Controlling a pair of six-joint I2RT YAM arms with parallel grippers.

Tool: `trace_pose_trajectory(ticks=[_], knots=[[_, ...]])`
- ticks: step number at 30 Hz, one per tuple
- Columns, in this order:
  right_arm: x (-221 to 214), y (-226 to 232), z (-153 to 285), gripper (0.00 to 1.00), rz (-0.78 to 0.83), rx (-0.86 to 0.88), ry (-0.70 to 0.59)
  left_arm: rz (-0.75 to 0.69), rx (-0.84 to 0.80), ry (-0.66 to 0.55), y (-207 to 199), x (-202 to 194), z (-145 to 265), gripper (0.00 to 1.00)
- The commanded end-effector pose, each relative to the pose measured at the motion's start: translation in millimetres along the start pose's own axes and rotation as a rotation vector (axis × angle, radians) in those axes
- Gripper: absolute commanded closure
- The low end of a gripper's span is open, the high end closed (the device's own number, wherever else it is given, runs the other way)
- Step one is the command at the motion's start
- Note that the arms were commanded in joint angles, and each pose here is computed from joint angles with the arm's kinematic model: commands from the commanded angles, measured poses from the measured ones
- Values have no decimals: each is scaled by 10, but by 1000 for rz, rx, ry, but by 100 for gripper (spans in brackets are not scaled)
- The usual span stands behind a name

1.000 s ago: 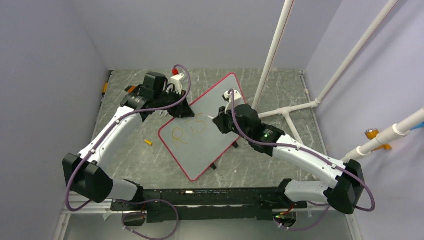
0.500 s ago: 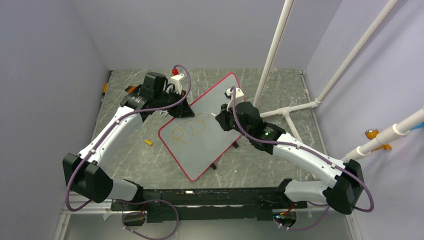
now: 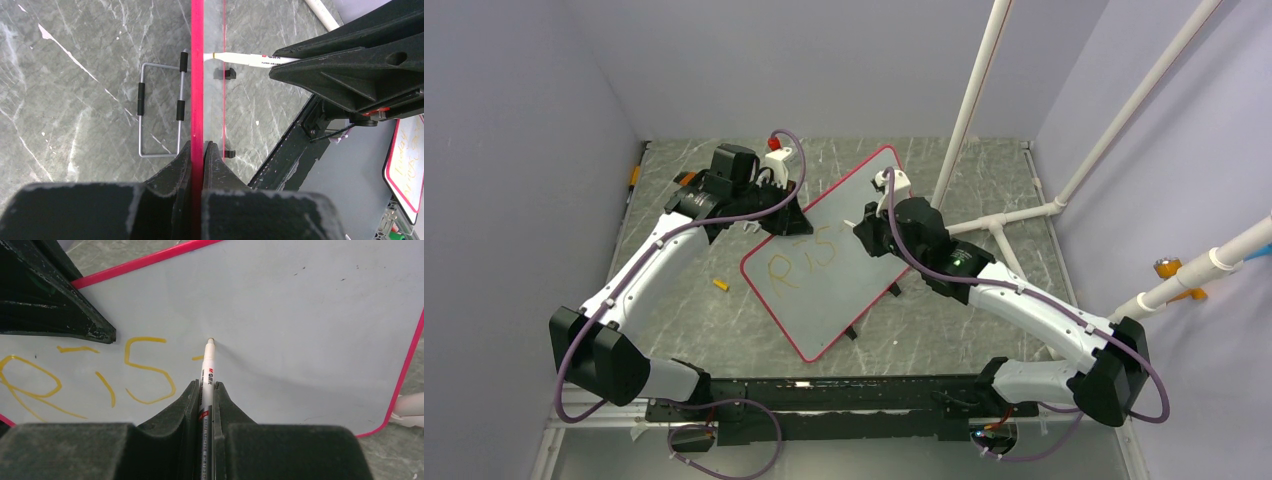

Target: Write a sentence on the whiteboard

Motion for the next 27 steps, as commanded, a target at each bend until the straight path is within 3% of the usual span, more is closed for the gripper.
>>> trace_pose_trajectory(ticks=[1, 27], knots=[[202, 156, -36, 100, 4, 97, -62, -174, 123, -104, 171, 247, 0, 100], [-294, 192, 65, 100, -14, 132, 57, -174, 135, -104, 193, 248, -5, 100]])
Point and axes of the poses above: each gripper's point midway between its finger pads, its own z axis back along the fingers, its own y axis along the line the jaws close on, x = y × z, the point moved 3 cm from there along z, back along the fingers, and after that the axes turned 10 degrees about z, right-handed, at the moved point
